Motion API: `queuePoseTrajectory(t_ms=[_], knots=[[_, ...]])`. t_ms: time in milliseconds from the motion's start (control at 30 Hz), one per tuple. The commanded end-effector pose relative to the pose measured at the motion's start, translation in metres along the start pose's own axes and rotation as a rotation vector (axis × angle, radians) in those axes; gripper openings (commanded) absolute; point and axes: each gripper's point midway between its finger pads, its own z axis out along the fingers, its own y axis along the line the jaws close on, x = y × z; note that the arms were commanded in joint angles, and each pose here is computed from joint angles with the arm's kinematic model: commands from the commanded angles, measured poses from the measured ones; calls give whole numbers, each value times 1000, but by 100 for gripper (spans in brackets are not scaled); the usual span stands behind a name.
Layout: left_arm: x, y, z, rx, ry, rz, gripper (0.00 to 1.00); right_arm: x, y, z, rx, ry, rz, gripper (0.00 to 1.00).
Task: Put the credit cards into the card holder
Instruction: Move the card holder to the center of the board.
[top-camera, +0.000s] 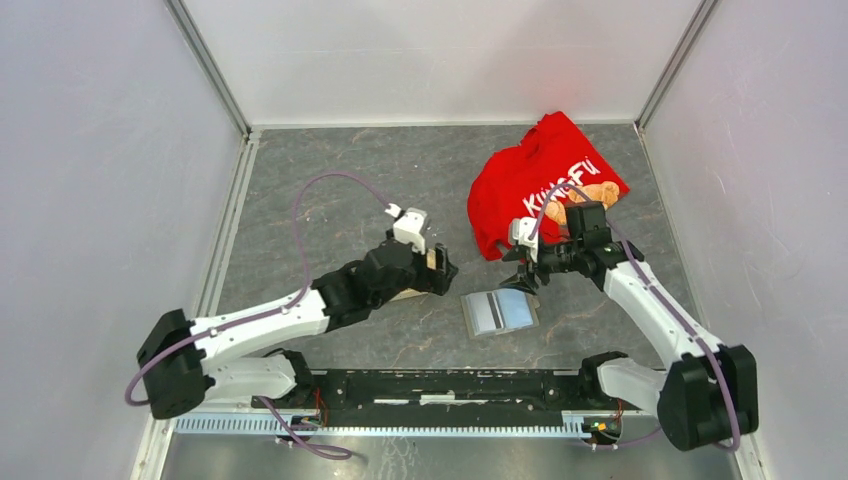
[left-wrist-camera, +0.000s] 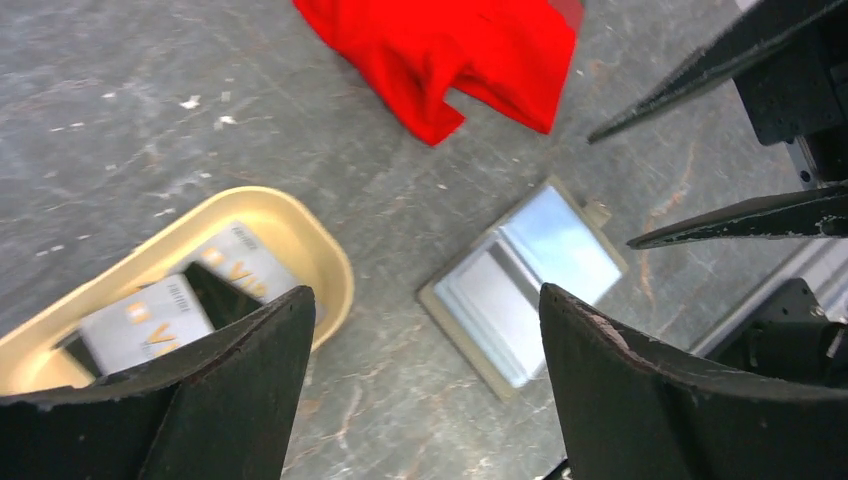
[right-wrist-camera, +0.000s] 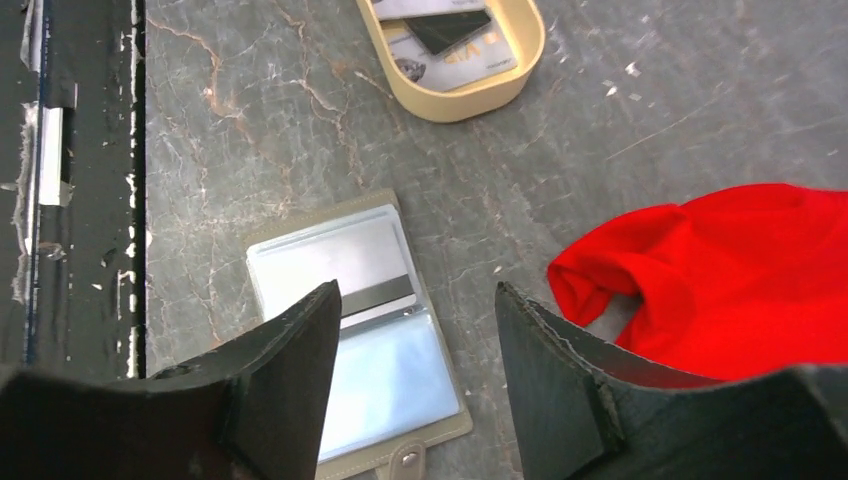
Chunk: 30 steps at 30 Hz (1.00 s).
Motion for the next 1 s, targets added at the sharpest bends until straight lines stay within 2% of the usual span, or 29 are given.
queuePoseTrajectory(t_ms=[0,233,333,467,567,667,767,833,967], knots=[[15,26,-9,-4,33,29,89,13,-3,4,-21,49,65,62],[43,-33,-20,286,82,-277,88,75,-19,-23,206,329,105,66],[56,-44,-20,272,75,-296,88,84,-9,-24,214,333,98,71],[77,-46,-14,235,96,-371,88,79,0,-16,165,278,117,71],[87,-48,-10,211,109,-449,87,64,9,-7,78,206,157,64],[98,-48,-5,181,129,-507,88,63,18,-1,18,177,192,52],[110,-53,1,190,165,-548,89,79,19,2,5,224,230,31],[115,-55,6,187,182,-558,89,91,18,2,4,276,250,21],[123,-56,15,171,199,-579,90,109,17,5,7,356,277,15]])
